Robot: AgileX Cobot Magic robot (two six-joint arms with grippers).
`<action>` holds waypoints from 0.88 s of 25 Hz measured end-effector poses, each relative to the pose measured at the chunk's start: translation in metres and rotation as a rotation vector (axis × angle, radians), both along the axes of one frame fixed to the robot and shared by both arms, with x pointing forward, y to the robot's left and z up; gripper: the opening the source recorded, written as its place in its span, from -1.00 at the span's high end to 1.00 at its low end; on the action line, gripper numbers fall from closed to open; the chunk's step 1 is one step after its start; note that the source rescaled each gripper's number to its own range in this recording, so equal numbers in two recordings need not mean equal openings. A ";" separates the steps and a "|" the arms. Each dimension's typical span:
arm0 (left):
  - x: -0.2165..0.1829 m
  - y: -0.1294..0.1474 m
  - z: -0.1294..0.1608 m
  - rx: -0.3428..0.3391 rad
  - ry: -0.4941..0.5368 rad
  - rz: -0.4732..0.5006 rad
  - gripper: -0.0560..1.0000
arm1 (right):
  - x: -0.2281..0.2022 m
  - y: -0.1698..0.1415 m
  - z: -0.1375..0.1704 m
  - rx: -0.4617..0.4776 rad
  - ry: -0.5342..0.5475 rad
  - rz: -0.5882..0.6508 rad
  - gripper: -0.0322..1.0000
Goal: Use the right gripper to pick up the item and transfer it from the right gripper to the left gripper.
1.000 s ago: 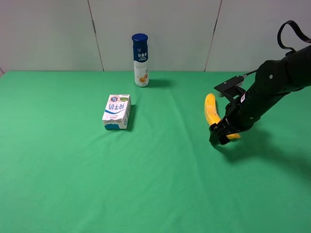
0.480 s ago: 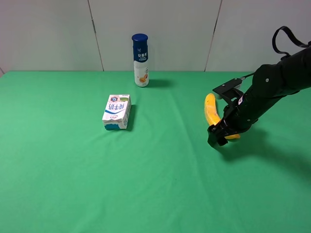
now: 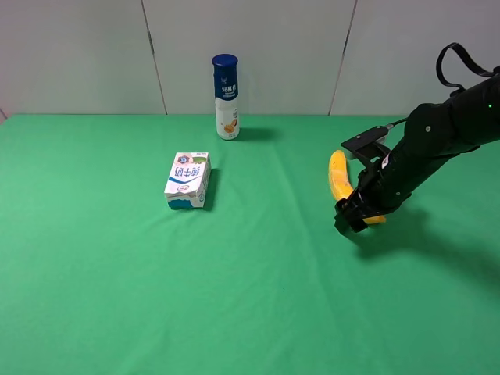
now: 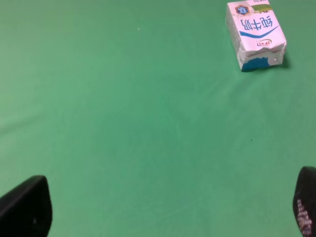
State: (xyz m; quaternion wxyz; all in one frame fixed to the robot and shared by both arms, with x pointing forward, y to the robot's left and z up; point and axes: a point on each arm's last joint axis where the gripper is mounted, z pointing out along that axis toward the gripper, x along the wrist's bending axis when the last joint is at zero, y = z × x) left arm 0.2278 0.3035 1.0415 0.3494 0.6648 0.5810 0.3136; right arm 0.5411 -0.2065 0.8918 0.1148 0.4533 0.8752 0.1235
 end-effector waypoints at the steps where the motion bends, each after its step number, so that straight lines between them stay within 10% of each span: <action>1: 0.000 0.000 0.000 0.001 0.000 0.000 -0.92 | 0.000 0.000 0.000 0.000 0.001 0.001 -0.22; 9: 0.000 0.000 0.000 0.001 0.000 0.000 -0.92 | 0.000 0.001 0.000 0.002 -0.006 0.001 0.94; 22: 0.000 0.000 0.000 0.000 0.000 0.000 -0.92 | 0.001 0.001 0.000 0.002 -0.008 0.001 0.92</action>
